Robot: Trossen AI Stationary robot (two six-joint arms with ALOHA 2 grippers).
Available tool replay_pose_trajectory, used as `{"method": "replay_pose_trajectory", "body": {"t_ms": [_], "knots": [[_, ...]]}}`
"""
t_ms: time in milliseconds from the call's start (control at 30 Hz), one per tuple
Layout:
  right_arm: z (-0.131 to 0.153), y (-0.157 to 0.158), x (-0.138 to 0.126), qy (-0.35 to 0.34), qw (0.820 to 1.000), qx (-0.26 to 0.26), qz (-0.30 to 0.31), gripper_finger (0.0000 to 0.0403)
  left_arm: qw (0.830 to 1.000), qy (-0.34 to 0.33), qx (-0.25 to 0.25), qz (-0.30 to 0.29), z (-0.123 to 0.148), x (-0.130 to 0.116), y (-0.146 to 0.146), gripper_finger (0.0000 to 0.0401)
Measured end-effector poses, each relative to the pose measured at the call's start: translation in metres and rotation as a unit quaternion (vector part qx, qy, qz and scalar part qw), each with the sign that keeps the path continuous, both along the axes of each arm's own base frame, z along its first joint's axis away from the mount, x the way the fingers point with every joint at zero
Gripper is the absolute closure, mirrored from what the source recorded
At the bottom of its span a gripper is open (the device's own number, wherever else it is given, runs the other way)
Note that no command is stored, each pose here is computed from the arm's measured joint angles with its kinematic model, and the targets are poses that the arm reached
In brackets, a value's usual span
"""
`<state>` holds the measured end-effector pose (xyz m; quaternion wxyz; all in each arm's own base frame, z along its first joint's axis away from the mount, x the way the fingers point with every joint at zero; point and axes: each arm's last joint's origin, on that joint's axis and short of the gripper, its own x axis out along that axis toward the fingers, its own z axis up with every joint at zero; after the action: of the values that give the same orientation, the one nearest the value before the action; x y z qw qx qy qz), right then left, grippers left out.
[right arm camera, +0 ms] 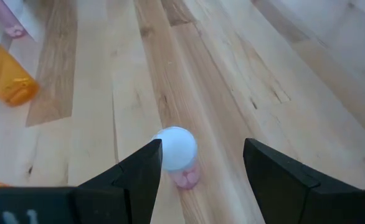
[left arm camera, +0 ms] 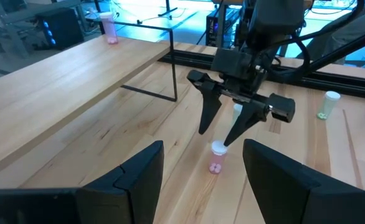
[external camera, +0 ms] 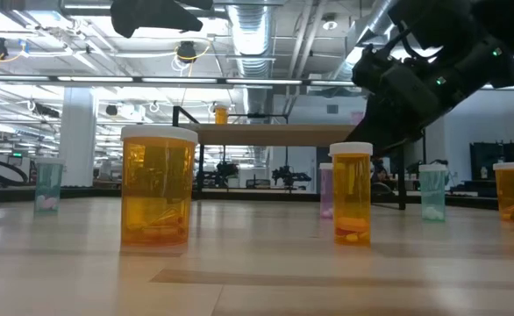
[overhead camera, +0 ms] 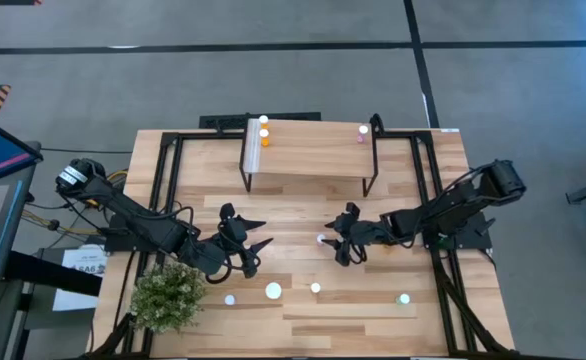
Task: Pick and place medicine bottles onto shelf by color
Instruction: Put the top small blue pill bottle on the shelf
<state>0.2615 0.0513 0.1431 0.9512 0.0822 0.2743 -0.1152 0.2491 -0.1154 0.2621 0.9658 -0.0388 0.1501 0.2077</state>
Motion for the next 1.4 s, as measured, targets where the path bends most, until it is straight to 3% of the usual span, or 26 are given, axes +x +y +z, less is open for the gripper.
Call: {"method": "replay_pose_trajectory", "body": {"t_ms": [333, 667, 800, 1033, 1400], "knots": [[0.018, -0.003, -0.011, 0.005, 1.0, -0.018, 0.013, 0.0154, 1.0, 0.004, 0.002, 0.0, -0.001, 0.0, 0.0, 0.0193], [0.037, -0.013, -0.06, 0.114, 0.993, 0.007, -0.027, 0.0154, 1.0, 0.007, 0.002, 0.0, -0.001, -0.001, 0.0, 0.0193], [0.042, -0.007, -0.071, 0.12, 0.993, 0.016, -0.019, 0.0154, 1.0, 0.007, 0.001, 0.0, -0.001, -0.001, 0.0, 0.0193], [0.04, 0.011, -0.075, 0.126, 0.992, 0.012, 0.025, 0.0154, 1.0, 0.005, -0.003, 0.003, -0.001, -0.001, 0.0, 0.0193], [0.024, 0.012, -0.069, 0.166, 0.986, 0.014, 0.004, 0.0154, 1.0, 0.003, -0.005, 0.005, -0.001, -0.001, 0.001, 0.0193]]}}
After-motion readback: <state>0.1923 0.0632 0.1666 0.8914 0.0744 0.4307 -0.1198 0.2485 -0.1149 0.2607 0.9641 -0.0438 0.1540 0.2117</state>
